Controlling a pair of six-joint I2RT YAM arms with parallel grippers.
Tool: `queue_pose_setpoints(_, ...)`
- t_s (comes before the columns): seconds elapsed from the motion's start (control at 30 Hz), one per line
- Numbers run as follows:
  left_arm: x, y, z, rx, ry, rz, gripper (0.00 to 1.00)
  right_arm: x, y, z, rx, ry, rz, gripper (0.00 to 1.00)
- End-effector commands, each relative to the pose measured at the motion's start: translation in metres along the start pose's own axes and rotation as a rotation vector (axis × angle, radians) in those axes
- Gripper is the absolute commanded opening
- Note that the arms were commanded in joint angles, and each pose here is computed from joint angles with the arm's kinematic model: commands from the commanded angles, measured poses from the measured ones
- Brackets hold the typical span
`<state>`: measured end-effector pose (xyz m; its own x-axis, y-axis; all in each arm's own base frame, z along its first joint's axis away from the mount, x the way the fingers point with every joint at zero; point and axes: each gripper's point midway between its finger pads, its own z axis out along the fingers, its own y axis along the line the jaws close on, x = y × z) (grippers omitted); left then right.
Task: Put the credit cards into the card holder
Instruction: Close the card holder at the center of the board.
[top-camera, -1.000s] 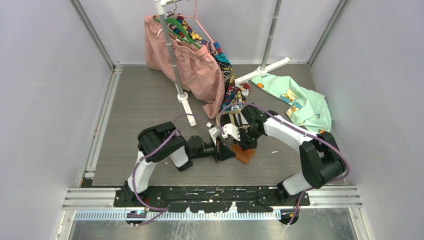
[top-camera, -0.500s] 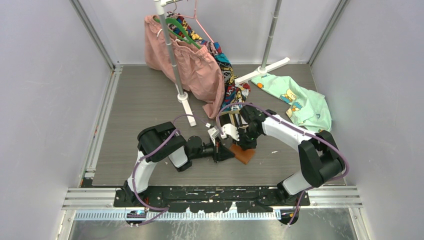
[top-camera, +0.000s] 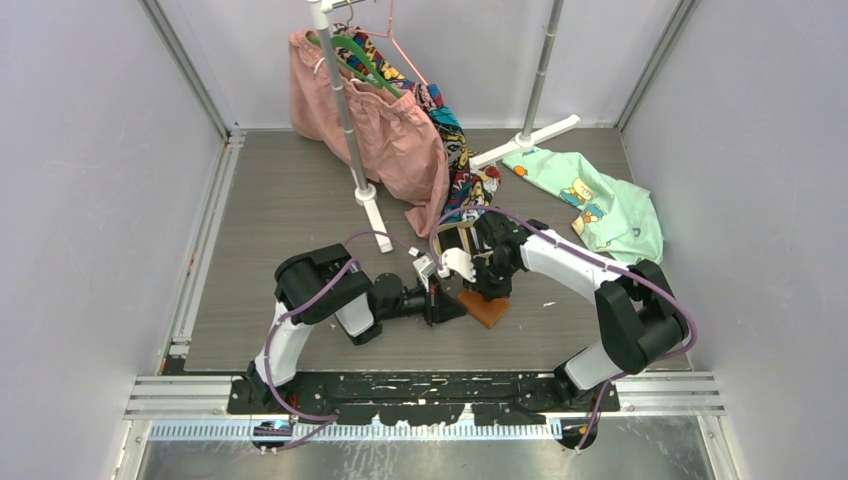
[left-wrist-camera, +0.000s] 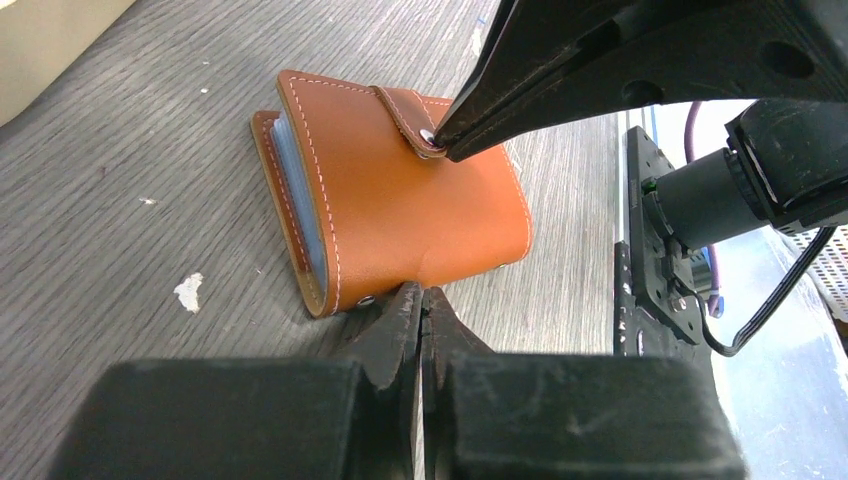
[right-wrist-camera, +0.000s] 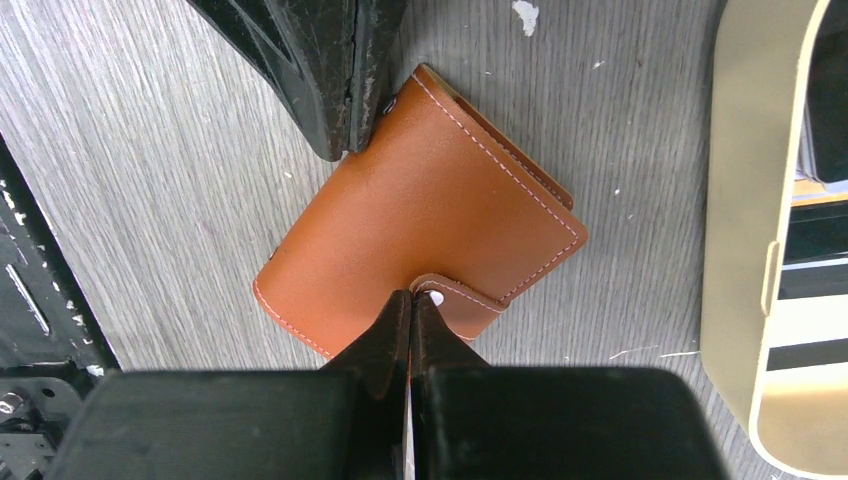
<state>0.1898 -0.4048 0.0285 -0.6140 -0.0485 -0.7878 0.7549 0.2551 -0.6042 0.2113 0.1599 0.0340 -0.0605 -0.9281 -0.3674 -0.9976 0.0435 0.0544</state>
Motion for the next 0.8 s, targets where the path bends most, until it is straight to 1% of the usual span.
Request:
queue_pose_setpoints(0.0,-0.012,-0.007,0.006,0.010,-0.029,0.113,0.00,0.011,0.018,0.032,-0.074,0.087,-0.043,0.01)
queue_pose_setpoints(0.17,-0.011,-0.005,0.003,-0.005,-0.030,0.102,0.00,0.007,0.012,0.033,-0.046,0.081,-0.012,0.01)
queue_pose_setpoints(0.27,-0.010,-0.004,0.002,-0.013,-0.031,0.098,0.00,0.008,0.014,0.035,-0.057,0.086,-0.011,0.01)
queue_pose_setpoints(0.5,-0.009,-0.002,-0.004,-0.036,-0.032,0.085,0.00,0.012,0.019,0.042,-0.075,0.137,-0.033,0.01)
queue_pose_setpoints(0.63,-0.008,-0.002,-0.006,-0.041,-0.032,0.085,0.00,0.006,0.019,0.038,-0.086,0.114,-0.021,0.01)
queue_pose_setpoints(0.67,-0.009,-0.002,-0.006,-0.040,-0.033,0.086,0.00,-0.001,0.016,0.034,-0.082,0.082,-0.005,0.04)
queue_pose_setpoints(0.77,-0.012,-0.004,-0.007,-0.039,-0.041,0.088,0.00,-0.016,0.005,0.011,-0.056,-0.024,0.070,0.22)
